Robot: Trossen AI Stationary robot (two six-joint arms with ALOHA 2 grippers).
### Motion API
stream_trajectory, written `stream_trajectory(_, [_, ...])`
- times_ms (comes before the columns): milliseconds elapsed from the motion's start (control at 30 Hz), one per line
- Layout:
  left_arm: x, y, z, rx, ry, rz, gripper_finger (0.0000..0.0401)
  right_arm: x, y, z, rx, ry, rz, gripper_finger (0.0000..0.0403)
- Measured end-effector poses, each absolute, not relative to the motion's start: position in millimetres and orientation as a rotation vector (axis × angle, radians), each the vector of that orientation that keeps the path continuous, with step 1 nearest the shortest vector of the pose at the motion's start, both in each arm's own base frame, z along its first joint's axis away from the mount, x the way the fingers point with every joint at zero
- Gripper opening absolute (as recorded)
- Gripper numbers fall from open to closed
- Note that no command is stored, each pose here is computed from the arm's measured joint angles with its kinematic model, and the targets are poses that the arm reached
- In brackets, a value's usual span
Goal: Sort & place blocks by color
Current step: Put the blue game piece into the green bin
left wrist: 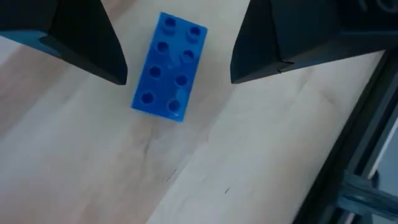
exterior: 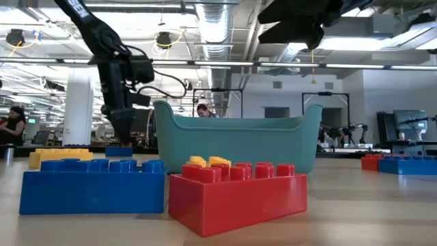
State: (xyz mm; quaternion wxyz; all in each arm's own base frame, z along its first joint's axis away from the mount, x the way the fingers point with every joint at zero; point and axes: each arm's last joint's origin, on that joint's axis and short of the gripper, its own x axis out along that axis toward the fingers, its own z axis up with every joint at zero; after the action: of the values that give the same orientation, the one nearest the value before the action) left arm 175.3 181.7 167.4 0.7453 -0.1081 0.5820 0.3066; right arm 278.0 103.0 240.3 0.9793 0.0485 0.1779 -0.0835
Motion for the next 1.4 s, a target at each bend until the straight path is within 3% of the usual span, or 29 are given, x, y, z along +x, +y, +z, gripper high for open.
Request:
stream_trajectory(233, [175,194,149,-0.254,1.359,0.627,0.0293,278,103,240,0.106,0.357,-0.170,0.0260])
stream_trajectory(467, [174,197,143,-0.349,1.348,0.651,0.0278,278,103,240,0.097,0.359,-0.169,0.0260])
stream_trajectory(600, [175,196,143,-0.379,1.334,0.626,0.0234,278,103,240,0.095,0.361,-0.170,0.0260])
stream_trajectory(833, [181,190,143,-0.377,1.320,0.547,0.0102,278,103,240,0.093,0.362,-0.169,0.0260])
stream_trajectory(1100, [175,180,168,-0.376,1.257,0.564,0.0100,278,103,240,0.093,0.363,-0.170,0.0260])
stream_trajectory(1267, [185,154,201,-0.373,1.042,0.410,0.0100,278,100,238,0.083,0.383,-0.184,0.0260])
stream_trajectory(1400, [195,127,217,-0.302,0.996,0.381,0.0100,279,96,237,0.096,0.389,-0.203,0.0260])
